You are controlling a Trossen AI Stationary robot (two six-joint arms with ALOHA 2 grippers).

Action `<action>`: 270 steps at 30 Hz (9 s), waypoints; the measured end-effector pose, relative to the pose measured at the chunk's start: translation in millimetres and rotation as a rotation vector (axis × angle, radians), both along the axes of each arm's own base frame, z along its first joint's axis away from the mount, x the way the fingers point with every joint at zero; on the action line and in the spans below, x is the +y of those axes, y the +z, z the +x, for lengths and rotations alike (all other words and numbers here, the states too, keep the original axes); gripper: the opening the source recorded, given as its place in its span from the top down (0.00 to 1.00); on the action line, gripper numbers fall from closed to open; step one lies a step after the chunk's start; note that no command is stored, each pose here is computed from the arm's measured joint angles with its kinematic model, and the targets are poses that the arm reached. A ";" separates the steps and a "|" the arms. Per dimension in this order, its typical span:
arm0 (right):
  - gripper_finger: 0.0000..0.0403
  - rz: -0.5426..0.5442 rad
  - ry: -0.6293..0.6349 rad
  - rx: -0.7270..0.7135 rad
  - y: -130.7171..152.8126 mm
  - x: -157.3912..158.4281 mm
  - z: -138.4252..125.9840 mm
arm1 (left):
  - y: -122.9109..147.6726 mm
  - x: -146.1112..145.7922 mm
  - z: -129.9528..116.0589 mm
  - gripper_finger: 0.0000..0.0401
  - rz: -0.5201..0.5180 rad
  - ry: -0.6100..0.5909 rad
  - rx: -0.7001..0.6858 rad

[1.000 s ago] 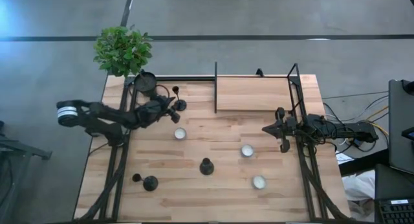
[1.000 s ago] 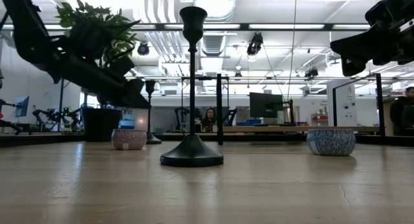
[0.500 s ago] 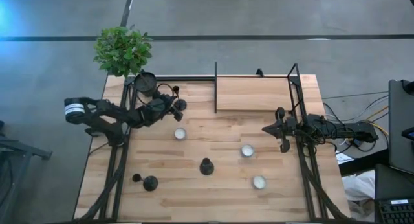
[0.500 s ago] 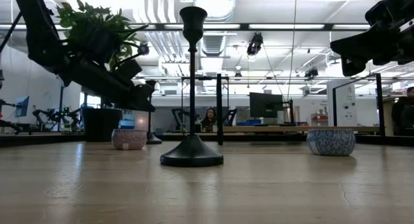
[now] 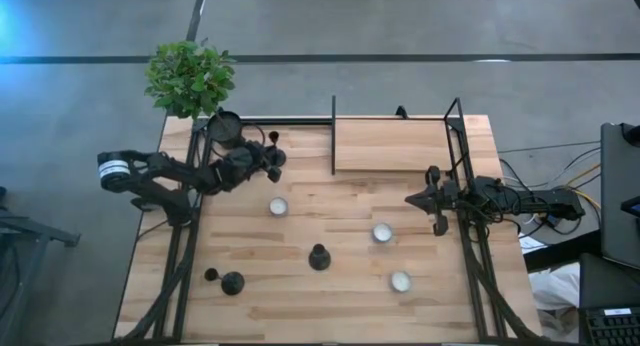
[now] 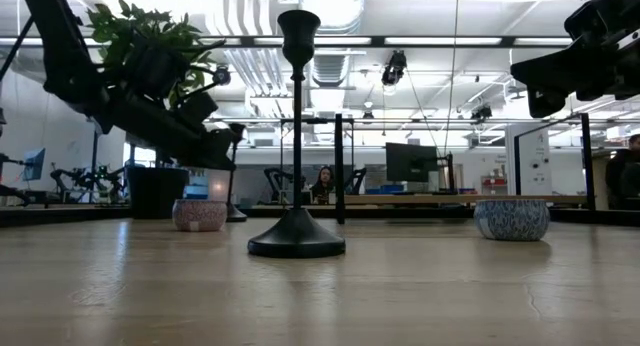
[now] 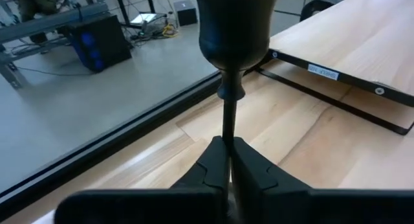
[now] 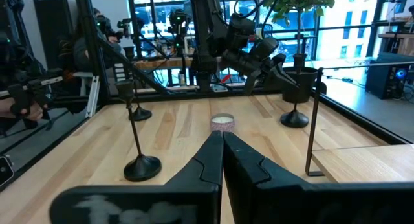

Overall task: Pick & Place candle stick holders
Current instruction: Put the top black candle holder on the shelf

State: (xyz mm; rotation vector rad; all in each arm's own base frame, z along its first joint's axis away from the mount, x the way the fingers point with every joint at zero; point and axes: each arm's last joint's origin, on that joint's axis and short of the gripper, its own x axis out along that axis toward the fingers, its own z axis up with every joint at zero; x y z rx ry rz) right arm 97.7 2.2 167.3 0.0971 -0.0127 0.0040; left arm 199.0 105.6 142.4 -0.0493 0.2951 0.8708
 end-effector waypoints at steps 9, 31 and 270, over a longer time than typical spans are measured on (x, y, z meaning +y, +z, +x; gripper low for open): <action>0.98 0.000 0.000 0.000 0.0 0.0 0.0 | -1.9 -1.4 0.6 1.00 -0.036 -0.077 -0.008; 0.98 0.000 0.000 0.000 0.0 0.0 0.0 | -17.9 -9.9 -7.4 0.95 -0.253 -0.054 0.055; 0.97 -0.005 -1.198 0.236 133.5 -7.0 49.0 | 119.3 -60.1 -21.9 0.55 0.229 -0.564 -0.130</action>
